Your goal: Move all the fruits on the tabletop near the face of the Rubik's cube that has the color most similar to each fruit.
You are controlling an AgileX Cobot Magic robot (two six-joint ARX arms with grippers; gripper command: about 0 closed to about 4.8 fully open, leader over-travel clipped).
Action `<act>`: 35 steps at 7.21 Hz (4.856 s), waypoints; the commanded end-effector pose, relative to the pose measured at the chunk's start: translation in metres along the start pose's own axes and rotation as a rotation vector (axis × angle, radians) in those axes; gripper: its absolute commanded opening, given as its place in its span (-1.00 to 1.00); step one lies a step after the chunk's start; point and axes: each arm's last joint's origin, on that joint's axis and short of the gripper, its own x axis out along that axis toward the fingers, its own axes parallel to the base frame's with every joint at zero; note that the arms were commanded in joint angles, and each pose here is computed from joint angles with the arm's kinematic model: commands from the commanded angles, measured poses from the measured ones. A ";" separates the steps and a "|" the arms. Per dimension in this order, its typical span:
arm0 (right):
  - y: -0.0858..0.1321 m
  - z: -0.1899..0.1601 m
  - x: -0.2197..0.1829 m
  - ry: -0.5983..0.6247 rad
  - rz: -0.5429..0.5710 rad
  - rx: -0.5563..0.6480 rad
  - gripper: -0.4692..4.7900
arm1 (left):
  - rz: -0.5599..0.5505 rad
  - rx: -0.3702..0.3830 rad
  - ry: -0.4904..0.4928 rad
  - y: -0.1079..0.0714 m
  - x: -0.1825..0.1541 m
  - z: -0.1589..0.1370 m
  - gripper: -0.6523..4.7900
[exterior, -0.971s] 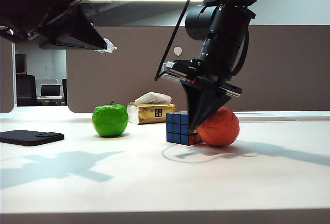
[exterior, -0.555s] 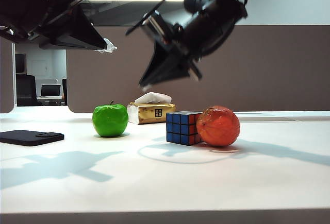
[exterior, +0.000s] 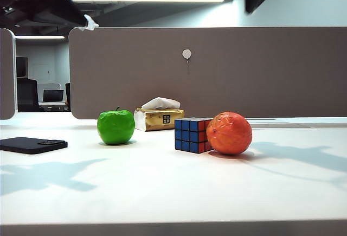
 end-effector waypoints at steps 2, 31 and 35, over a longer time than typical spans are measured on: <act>-0.030 -0.113 -0.183 -0.240 -0.029 0.184 -0.82 | -0.254 0.001 -0.013 -0.011 -0.070 0.012 -0.78; -0.005 -0.277 -0.050 -0.963 -0.112 0.304 -0.82 | 0.286 -0.032 -0.180 0.003 -0.147 -0.024 -0.78; -0.004 -0.281 -0.044 -0.889 -0.088 0.304 -0.82 | 0.324 -0.044 -0.133 0.005 -0.137 -0.039 -0.78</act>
